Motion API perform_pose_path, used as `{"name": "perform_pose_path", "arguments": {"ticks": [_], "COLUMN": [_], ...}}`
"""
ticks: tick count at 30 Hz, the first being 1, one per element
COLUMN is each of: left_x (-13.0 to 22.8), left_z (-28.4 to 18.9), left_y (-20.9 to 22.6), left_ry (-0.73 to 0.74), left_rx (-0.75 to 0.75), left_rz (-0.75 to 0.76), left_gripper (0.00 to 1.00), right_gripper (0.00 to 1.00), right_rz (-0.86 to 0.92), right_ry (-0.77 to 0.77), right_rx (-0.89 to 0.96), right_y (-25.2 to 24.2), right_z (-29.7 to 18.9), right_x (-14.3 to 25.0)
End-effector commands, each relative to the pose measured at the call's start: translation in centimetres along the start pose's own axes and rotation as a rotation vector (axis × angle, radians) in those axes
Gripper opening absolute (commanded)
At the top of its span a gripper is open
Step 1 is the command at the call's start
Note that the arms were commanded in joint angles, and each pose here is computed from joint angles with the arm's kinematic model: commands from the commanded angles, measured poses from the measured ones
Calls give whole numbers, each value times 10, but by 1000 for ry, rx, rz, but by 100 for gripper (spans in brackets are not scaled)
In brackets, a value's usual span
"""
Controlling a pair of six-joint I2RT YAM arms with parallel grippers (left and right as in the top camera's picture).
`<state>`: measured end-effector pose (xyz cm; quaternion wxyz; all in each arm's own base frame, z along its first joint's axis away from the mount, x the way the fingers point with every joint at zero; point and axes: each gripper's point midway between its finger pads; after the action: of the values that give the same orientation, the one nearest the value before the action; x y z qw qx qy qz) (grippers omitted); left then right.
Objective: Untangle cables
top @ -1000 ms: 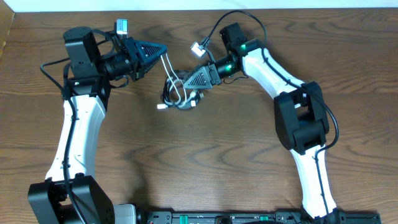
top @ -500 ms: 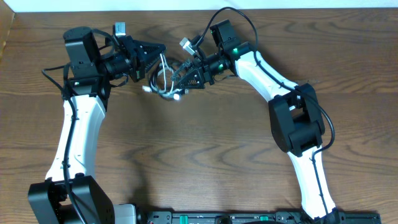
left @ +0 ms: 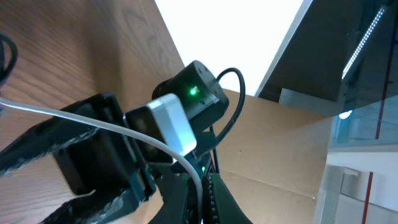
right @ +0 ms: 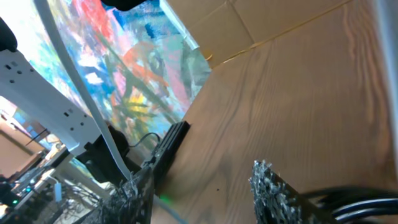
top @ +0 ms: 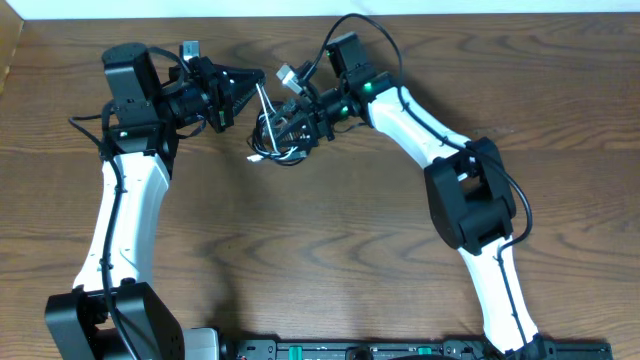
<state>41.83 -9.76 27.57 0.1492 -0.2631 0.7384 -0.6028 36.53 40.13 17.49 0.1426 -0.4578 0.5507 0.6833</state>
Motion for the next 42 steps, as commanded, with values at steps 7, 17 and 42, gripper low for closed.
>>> {"name": "perform_pose_path", "arguments": {"ticks": [7, 17, 42], "left_x": [1, 1, -42], "left_z": [-4, -4, -10], "left_y": [-15, -15, 1], "left_ry": [-13, -14, -257], "left_rx": [18, 18, -107], "left_rz": [29, 29, 271], "left_gripper": [8, 7, 8], "right_gripper": [45, 44, 1], "right_rz": [-9, -12, 209], "right_ry": [-14, -16, -17], "right_rx": [-13, -11, 16], "right_y": [3, 3, -2], "right_z": [-8, -9, -12], "right_x": [-3, -4, -4]}}
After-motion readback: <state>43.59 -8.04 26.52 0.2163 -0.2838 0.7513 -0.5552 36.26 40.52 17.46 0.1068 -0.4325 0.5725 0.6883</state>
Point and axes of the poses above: each gripper's point midway between its finger pads, its own z axis out along the fingers, its own y axis along the line the jaws close on, x = y × z, and after that the axes turned 4 degrees about z, right-handed
